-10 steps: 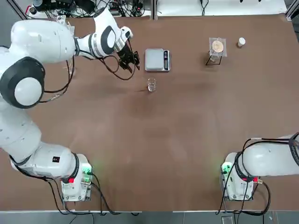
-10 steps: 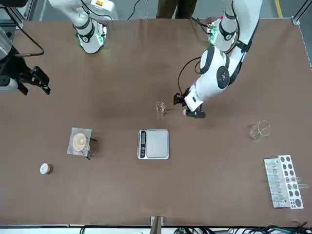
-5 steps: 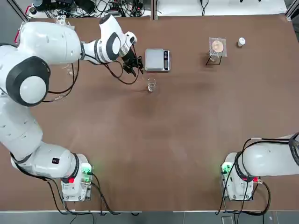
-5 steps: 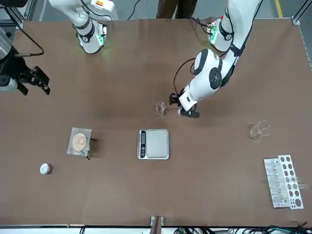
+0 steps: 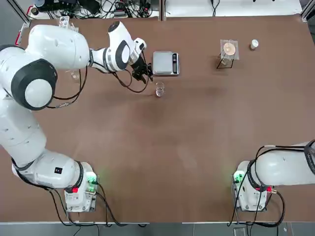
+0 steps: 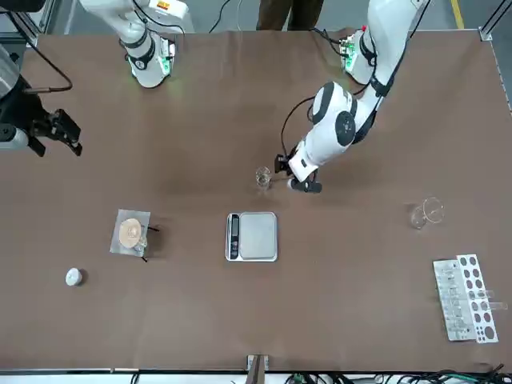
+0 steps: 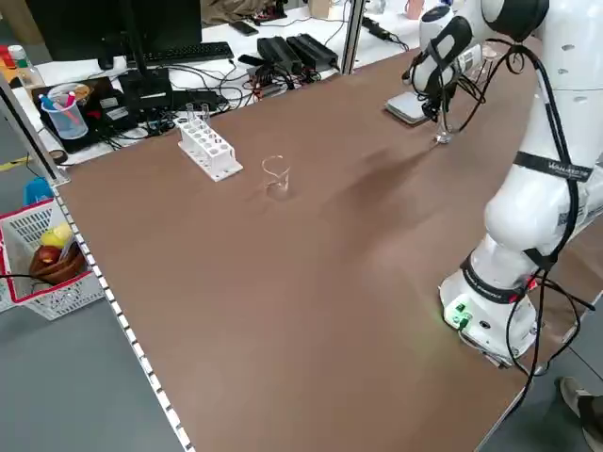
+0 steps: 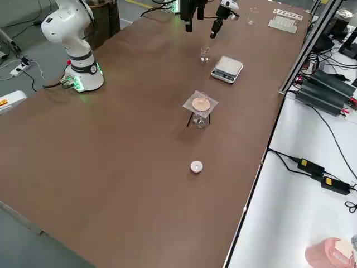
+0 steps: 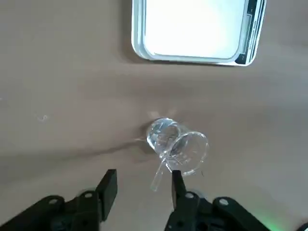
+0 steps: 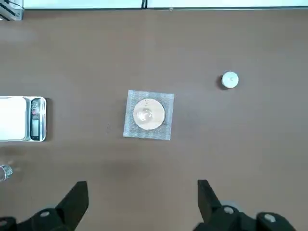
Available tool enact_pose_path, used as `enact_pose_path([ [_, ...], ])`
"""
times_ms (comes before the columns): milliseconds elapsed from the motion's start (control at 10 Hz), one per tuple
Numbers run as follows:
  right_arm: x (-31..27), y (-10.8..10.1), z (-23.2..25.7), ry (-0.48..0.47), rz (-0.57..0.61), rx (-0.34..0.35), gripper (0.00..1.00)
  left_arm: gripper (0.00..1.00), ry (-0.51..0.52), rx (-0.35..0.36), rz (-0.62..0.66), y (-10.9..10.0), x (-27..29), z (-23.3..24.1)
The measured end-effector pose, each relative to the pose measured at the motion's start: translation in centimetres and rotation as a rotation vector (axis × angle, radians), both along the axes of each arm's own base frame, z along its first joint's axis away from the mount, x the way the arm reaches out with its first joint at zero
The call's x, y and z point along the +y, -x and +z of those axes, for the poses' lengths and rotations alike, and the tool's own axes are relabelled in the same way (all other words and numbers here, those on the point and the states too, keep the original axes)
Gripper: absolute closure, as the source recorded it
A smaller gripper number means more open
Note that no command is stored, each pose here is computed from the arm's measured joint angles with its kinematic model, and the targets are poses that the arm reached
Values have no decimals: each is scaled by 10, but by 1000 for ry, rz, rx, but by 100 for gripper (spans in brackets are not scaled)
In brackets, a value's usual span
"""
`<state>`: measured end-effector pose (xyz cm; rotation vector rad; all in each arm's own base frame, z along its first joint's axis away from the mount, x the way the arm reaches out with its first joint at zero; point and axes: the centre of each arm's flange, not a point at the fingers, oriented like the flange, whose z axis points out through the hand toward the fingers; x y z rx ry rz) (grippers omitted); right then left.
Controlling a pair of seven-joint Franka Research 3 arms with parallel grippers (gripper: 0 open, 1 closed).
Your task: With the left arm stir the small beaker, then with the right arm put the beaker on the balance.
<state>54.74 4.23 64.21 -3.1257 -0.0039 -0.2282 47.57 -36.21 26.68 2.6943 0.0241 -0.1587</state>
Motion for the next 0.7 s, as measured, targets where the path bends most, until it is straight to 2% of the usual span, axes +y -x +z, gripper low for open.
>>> enact_pose_path([
  [700,-3,0,0,0,-6,-1,0,55,-3,-48,41,18,-11,-21],
])
